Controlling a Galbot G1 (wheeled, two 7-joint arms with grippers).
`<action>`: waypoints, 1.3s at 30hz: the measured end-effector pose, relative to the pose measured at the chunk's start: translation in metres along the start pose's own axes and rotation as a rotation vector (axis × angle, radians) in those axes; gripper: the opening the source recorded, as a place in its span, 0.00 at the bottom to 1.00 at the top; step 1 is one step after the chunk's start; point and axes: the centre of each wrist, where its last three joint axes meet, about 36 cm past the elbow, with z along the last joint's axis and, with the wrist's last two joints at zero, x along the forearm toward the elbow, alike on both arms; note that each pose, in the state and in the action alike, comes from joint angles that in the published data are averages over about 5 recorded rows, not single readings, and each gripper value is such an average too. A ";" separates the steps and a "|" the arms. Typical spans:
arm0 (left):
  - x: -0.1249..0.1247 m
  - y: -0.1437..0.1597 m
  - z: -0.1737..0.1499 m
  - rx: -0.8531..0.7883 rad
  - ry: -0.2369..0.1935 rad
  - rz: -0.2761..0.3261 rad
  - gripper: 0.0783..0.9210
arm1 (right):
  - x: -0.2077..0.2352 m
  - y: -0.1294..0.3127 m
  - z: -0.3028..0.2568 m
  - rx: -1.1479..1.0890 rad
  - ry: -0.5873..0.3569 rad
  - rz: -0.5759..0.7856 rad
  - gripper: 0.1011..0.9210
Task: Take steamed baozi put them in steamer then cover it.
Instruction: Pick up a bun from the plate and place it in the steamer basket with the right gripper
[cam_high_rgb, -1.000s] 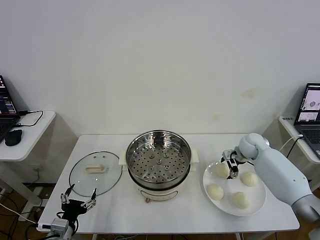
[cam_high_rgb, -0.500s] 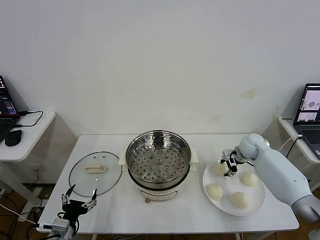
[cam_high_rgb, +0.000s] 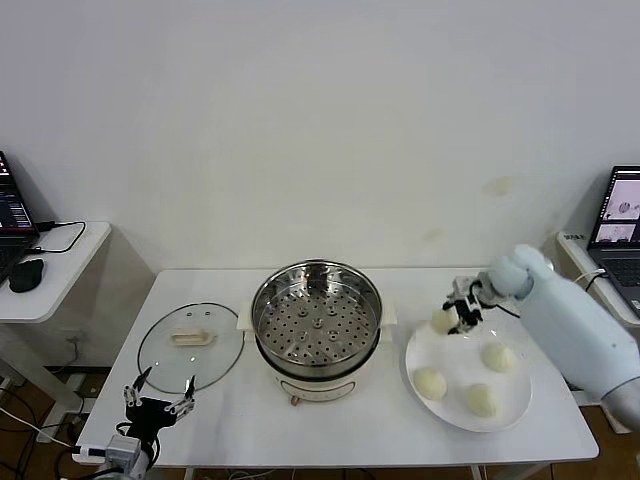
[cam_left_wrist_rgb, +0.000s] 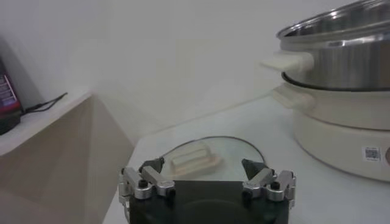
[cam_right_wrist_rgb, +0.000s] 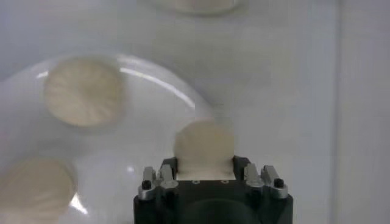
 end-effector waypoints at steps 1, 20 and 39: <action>0.000 0.001 -0.001 -0.002 0.001 -0.003 0.88 | 0.009 -0.009 -0.006 0.012 -0.007 0.006 0.56; 0.004 0.013 0.000 -0.015 0.007 -0.071 0.88 | 0.062 -0.139 -0.164 0.368 -0.157 -0.020 0.56; 0.006 0.016 0.010 0.000 0.045 -0.082 0.88 | 0.017 -0.116 -0.259 1.105 -0.083 -0.055 0.57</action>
